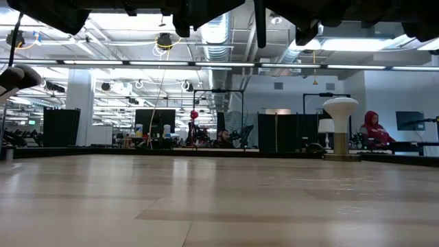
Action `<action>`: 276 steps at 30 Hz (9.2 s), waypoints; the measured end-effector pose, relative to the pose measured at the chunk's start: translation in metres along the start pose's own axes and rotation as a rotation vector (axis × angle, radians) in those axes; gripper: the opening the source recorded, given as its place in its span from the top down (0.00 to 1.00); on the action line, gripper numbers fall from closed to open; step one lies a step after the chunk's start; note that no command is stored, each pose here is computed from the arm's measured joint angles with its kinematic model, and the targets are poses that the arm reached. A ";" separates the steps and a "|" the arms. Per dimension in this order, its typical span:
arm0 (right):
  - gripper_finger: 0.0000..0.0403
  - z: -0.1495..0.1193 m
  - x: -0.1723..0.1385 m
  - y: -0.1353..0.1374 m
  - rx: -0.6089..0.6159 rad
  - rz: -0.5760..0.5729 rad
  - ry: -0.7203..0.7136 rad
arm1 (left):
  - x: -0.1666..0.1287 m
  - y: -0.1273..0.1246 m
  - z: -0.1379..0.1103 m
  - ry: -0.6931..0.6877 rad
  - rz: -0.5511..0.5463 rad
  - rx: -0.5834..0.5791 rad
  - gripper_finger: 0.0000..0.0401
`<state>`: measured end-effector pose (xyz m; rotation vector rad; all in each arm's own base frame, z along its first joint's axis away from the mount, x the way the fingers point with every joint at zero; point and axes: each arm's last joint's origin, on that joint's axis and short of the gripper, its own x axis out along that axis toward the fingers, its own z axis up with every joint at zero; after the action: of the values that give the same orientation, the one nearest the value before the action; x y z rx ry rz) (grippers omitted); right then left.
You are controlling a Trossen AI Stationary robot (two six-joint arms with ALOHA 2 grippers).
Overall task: Put items in baskets/containers
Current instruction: Put the highlighter brush into the transparent organizer, then return to home position
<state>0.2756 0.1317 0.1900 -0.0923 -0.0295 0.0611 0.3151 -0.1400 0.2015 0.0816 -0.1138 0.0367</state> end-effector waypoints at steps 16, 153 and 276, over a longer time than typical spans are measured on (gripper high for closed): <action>0.89 -0.016 0.023 0.011 -0.006 0.020 -0.007 | 0.003 0.005 -0.002 0.000 -0.015 -0.061 0.26; 0.70 -0.034 0.021 0.012 -0.013 -0.084 0.187 | -0.259 0.007 0.012 0.216 -0.100 -0.104 0.83; 0.70 -0.038 0.020 0.012 0.070 -0.093 0.223 | -0.257 -0.015 0.009 0.130 0.113 0.054 0.55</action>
<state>0.2957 0.1415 0.1518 -0.0272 0.1907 -0.0411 0.0596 -0.1636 0.1799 0.1265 0.0125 0.1574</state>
